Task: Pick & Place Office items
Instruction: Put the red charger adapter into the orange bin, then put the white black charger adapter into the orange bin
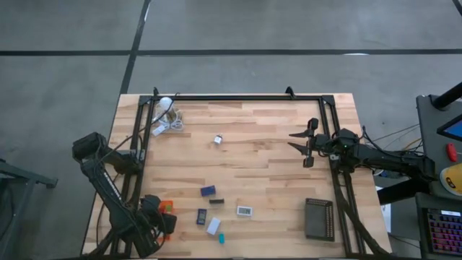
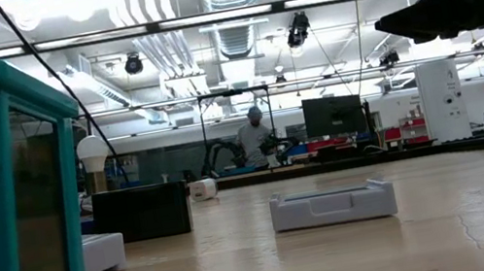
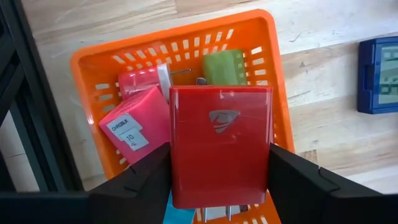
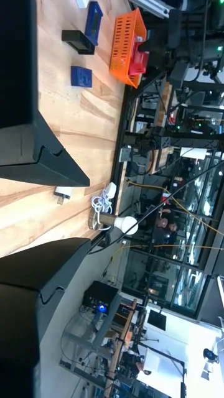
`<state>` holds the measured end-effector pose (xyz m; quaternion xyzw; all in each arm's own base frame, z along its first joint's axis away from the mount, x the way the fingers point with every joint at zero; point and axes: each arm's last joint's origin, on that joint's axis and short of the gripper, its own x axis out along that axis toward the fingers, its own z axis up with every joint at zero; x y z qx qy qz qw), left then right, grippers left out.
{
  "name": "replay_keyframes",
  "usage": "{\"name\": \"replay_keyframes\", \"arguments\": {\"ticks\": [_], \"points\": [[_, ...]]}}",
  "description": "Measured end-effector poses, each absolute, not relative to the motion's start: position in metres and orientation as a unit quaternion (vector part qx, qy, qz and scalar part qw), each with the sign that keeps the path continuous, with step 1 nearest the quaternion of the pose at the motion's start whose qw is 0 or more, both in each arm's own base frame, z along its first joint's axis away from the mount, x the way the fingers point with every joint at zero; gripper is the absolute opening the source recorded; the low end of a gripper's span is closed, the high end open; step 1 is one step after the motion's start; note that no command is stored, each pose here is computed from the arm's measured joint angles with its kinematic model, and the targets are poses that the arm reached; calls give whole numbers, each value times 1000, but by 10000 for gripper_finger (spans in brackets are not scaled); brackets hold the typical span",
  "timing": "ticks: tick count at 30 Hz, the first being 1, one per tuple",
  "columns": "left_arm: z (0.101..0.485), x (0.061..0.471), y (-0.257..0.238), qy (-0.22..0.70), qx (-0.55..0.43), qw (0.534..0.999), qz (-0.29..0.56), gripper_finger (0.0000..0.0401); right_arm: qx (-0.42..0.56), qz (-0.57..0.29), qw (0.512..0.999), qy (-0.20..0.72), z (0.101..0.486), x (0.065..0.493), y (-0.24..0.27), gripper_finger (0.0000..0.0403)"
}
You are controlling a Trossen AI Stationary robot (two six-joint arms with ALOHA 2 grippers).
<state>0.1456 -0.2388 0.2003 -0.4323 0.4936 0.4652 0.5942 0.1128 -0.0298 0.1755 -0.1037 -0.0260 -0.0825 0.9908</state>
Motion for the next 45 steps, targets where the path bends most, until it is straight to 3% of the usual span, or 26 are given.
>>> {"name": "replay_keyframes", "arguments": {"ticks": [8,20,45], "points": [[201,146,-239,495,-433,593,464,232,-104,-83,991,-26,175,113,-30,139],[201,147,-241,500,-435,592,459,293,-104,-83,991,-26,175,113,-30,139],[226,150,-246,500,-432,599,452,289,-104,-83,991,-26,176,113,-30,139]]}}
